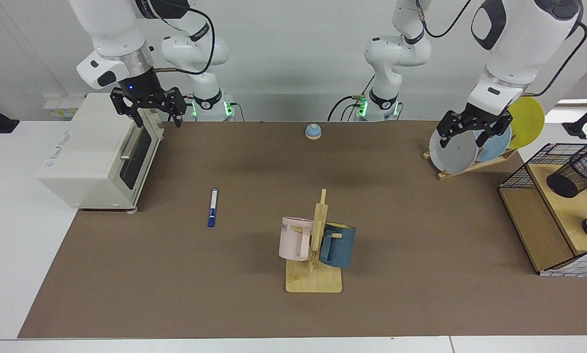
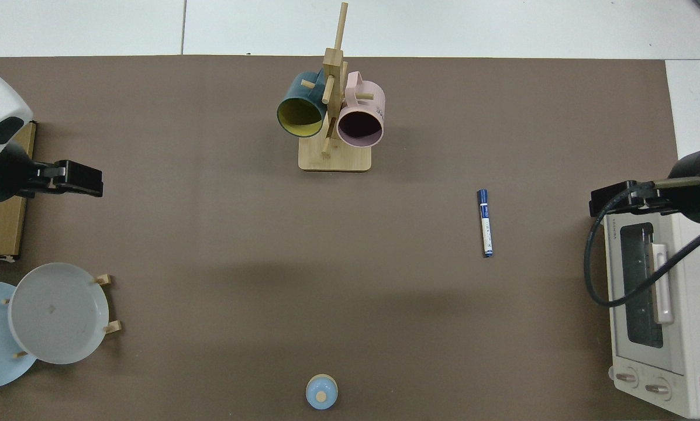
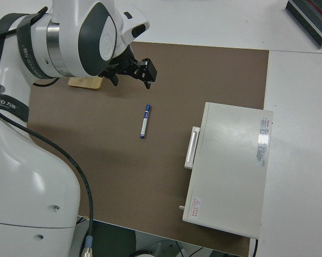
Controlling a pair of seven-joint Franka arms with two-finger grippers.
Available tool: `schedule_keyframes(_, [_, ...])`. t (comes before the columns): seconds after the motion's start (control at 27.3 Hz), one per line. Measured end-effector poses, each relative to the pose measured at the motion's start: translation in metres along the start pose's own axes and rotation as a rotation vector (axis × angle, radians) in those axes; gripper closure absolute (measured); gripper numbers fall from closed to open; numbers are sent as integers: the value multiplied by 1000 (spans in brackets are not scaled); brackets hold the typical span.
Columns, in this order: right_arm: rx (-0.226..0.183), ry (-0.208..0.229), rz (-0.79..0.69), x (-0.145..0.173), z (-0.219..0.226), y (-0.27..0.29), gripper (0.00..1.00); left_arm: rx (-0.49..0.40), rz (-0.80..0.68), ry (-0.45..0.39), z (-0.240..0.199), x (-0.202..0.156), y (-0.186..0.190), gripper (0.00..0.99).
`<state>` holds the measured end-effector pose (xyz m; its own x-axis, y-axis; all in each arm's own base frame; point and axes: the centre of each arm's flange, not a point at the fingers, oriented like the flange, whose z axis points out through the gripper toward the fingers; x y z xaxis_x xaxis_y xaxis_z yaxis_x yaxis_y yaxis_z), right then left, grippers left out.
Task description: Put markers into pen holder
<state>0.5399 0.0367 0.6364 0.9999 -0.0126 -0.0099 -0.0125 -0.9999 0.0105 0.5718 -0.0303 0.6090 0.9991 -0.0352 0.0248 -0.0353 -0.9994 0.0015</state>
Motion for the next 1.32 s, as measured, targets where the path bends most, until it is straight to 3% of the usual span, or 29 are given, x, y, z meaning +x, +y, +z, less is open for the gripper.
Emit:
schedule_keyframes(0.77, [0,1,-9,2,10,-5,0,0,45,-14,2,-1,-3,0])
schedule_keyframes(0.99, [6,65,-18,10,7,-10,0,0,31,-21,4,-2,-12,0])
schedule_keyframes(1.32, [19,60,-92,41,55,-55,0,0,31,-42,13,-3,-14,0])
